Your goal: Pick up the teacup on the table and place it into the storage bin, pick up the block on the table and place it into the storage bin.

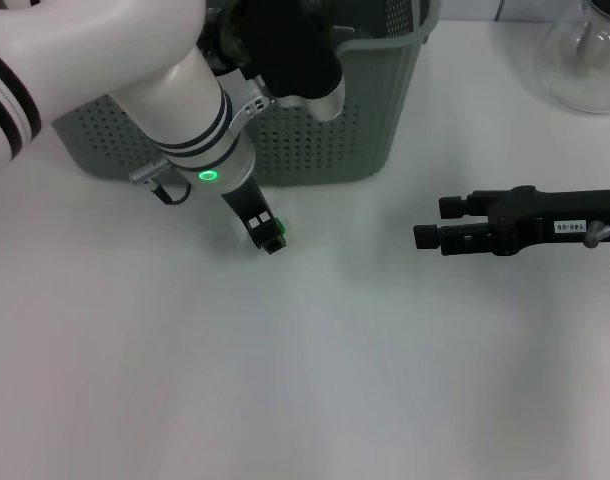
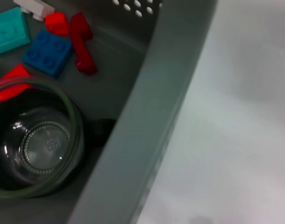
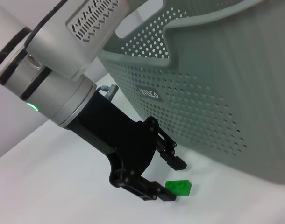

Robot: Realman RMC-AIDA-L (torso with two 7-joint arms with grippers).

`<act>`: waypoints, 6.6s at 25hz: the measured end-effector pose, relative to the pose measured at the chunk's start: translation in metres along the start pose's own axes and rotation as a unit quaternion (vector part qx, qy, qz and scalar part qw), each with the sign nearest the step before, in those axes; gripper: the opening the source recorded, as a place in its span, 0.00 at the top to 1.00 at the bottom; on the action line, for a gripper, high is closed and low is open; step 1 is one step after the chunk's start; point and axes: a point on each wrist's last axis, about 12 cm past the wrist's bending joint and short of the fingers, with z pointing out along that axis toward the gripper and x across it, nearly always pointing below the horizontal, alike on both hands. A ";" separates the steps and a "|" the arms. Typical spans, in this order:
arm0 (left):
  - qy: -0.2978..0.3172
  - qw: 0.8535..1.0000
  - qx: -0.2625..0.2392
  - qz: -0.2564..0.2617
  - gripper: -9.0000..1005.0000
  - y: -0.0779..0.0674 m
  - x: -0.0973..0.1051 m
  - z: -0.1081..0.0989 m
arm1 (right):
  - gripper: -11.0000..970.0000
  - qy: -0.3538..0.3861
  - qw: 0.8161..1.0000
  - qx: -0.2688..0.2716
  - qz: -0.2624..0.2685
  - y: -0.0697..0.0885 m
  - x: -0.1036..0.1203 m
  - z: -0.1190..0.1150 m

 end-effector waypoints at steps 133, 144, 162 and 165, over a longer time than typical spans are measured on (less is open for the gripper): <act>-0.525 0.820 0.227 -0.026 0.32 0.001 0.125 -0.107 | 0.11 0.009 0.998 -0.008 -0.054 -0.004 -0.007 -0.021; -0.459 0.828 0.269 -0.176 0.32 -0.009 0.183 -0.021 | 0.10 0.004 0.994 -0.049 -0.098 0.009 -0.013 -0.006; -0.440 0.863 0.191 -0.156 0.14 -0.005 0.189 0.004 | 0.05 -0.014 0.976 -0.054 -0.209 0.015 -0.004 0.016; -0.440 0.865 0.187 -0.150 0.14 -0.006 0.185 0.008 | 0.05 -0.012 0.976 -0.046 -0.211 0.013 -0.001 0.017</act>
